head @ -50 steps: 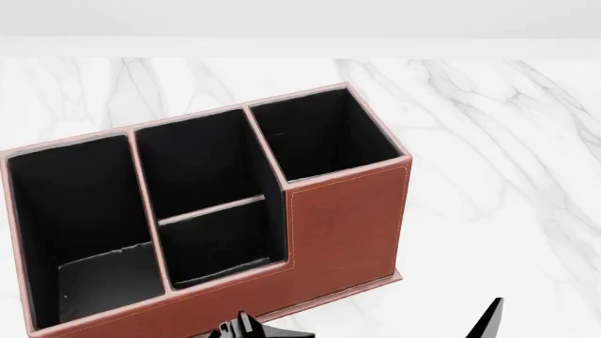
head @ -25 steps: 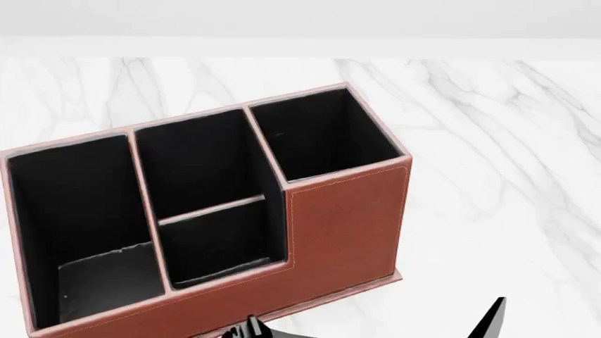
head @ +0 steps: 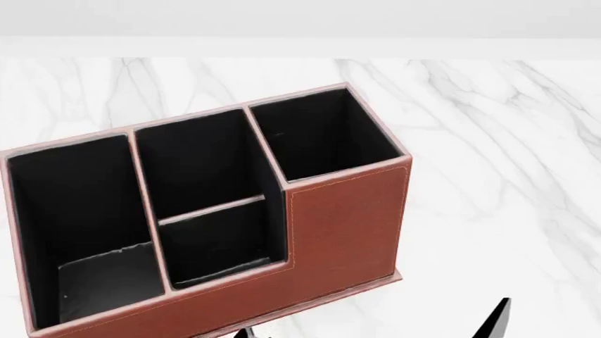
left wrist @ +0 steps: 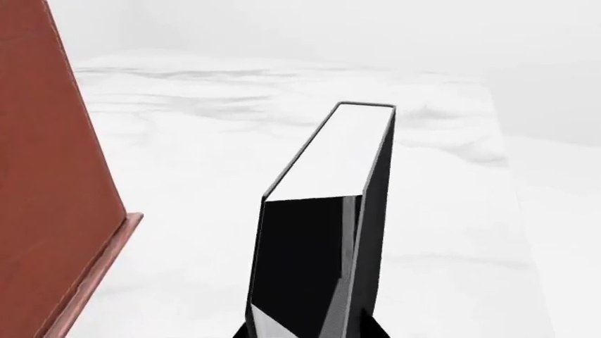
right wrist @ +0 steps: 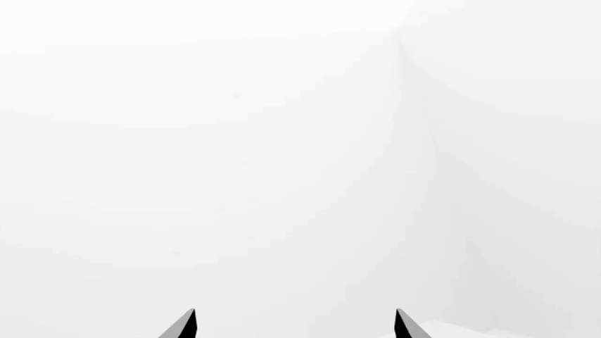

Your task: Pick up the book and place it in the back compartment of the caddy.

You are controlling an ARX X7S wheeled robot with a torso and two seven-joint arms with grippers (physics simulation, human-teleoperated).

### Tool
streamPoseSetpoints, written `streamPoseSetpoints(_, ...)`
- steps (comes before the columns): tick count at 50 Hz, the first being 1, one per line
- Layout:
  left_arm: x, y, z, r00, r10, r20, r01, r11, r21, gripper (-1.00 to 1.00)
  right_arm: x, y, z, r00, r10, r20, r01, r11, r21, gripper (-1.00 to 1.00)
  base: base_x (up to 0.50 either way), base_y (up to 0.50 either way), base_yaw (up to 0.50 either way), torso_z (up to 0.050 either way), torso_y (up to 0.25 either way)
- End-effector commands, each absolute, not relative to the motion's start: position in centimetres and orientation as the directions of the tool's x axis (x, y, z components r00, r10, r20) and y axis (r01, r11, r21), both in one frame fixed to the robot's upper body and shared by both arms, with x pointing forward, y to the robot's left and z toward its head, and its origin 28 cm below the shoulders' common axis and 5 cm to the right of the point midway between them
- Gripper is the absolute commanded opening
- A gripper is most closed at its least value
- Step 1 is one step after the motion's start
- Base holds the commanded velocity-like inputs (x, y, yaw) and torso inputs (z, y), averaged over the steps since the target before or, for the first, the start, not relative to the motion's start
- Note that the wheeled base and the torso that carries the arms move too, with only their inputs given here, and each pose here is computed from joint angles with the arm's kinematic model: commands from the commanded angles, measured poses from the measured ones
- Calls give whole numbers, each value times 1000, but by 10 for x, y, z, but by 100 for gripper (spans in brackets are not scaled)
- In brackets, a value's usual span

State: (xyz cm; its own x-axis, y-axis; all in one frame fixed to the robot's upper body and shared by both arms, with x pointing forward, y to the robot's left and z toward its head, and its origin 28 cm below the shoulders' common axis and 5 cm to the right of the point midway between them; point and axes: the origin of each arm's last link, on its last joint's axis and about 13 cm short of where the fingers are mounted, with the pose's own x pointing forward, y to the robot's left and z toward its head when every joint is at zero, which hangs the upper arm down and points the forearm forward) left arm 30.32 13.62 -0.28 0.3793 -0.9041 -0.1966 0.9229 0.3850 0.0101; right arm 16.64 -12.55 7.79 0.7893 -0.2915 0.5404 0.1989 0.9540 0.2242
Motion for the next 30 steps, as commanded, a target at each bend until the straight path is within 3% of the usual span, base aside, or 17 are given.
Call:
streamPoseSetpoints(1, 301, 136, -1, 376, -905, -200, 923, 384, -1, -100, 166, -126, 78, 789, -293, 540, 200, 954, 225, 100, 0, 0, 0, 0, 0)
streamPoseSetpoints(30, 293, 156, 24, 430, -892, -143, 903, 425, 67, -100, 167, -128, 79, 782, -307, 542, 212, 949, 232, 100, 0, 0, 0, 0, 1)
